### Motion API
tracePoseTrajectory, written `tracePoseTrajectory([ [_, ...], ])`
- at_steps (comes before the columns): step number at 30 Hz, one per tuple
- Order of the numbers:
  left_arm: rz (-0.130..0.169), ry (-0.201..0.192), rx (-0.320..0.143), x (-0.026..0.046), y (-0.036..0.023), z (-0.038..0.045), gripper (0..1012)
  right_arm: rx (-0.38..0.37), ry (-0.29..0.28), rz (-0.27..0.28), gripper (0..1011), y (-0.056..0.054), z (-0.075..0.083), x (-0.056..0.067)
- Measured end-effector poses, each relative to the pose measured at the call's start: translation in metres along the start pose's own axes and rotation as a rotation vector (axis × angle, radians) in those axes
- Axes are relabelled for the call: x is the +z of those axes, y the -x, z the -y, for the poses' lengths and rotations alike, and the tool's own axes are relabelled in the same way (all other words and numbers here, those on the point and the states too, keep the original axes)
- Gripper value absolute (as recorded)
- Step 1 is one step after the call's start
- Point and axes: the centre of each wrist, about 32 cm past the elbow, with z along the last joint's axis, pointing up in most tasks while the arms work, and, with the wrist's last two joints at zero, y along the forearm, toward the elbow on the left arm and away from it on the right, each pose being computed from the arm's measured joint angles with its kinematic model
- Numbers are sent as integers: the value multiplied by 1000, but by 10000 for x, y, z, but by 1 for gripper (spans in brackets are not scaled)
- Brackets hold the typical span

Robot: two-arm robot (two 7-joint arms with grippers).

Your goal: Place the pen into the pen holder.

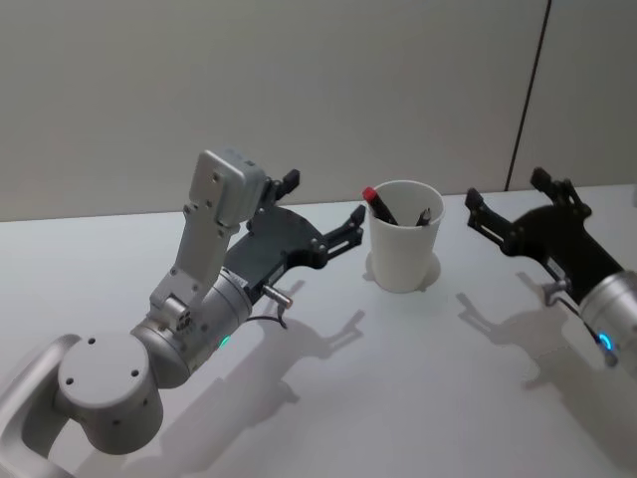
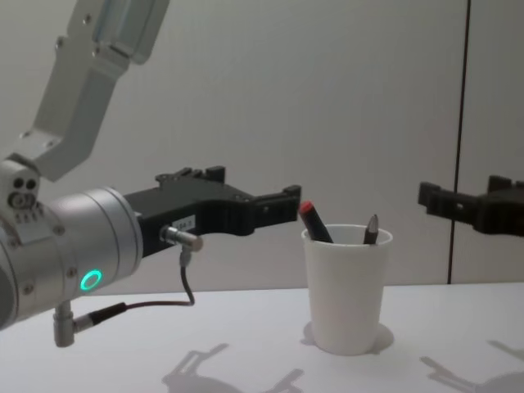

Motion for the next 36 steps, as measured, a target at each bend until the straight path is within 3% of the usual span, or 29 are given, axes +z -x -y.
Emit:
tracePoseTrajectory([
  [4, 37, -5, 58, -38, 11, 14, 1001, -20, 11, 14, 1001, 37, 101, -8],
  [14, 93, -6, 141, -91, 25, 34, 1001, -58, 32, 42, 1001, 107, 290, -10],
  [36, 98, -6, 149, -96, 25, 34, 1001, -62, 34, 45, 1001, 120, 313, -11],
])
